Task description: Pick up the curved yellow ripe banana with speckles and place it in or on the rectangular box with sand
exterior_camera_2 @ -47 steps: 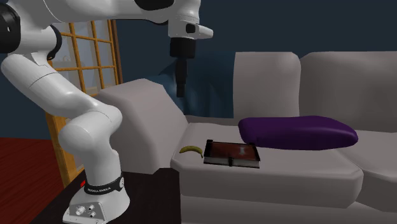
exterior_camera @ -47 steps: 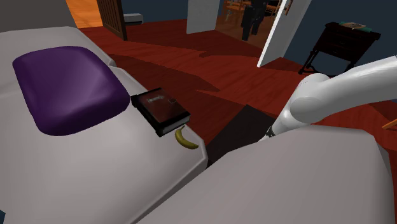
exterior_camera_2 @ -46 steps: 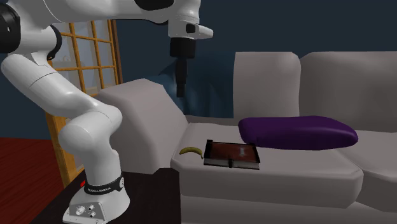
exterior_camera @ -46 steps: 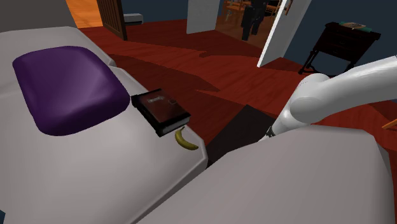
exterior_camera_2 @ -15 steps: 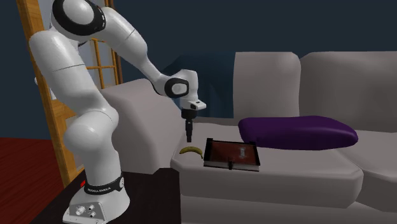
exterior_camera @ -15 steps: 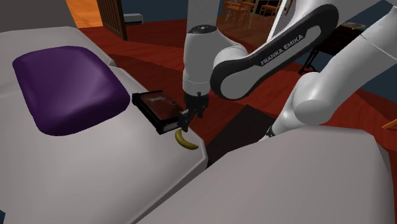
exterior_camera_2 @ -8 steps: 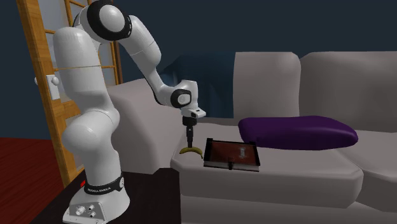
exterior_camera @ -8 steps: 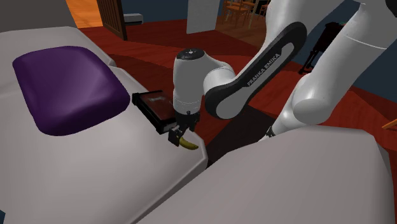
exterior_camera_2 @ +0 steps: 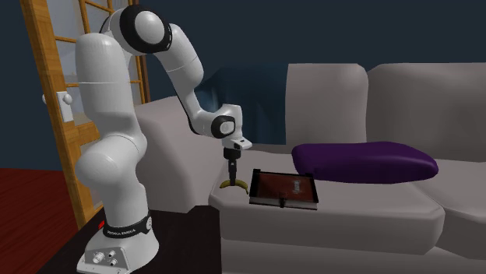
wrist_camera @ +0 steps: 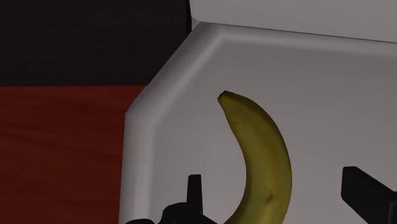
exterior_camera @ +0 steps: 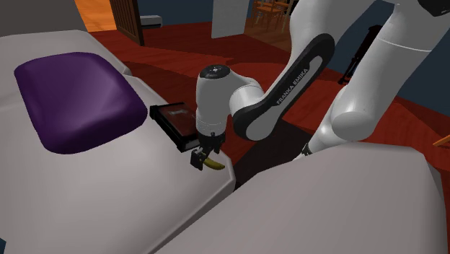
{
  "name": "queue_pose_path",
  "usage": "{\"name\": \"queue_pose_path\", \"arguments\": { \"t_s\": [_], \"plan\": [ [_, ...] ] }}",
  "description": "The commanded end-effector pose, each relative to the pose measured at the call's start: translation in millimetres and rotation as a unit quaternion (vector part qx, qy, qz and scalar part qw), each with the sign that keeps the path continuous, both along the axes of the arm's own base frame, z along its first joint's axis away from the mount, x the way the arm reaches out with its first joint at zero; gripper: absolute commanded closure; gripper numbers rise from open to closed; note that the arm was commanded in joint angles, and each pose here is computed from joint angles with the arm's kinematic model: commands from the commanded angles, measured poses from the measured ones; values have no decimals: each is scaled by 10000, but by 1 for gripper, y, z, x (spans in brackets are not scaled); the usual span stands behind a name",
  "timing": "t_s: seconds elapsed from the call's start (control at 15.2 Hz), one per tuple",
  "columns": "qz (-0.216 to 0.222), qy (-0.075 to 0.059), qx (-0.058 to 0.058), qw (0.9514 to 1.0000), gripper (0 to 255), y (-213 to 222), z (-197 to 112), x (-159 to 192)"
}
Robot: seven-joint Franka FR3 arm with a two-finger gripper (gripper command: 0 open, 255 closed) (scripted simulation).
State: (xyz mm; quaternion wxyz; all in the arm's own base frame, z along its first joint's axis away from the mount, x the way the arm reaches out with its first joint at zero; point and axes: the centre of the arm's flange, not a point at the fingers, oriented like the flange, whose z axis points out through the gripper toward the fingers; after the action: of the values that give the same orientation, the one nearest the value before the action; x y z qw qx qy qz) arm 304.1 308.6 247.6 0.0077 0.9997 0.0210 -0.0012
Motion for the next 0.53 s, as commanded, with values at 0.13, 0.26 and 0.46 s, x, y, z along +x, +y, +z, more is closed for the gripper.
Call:
{"name": "queue_pose_path", "arguments": {
  "t_s": [0.13, 0.26, 0.46],
  "plan": [
    [0, 0, 0, 10000, 0, 0, 0, 0],
    [0, 0, 0, 10000, 255, 0, 0, 0],
    [0, 0, 0, 10000, 255, 0, 0, 0]
  ]
}}
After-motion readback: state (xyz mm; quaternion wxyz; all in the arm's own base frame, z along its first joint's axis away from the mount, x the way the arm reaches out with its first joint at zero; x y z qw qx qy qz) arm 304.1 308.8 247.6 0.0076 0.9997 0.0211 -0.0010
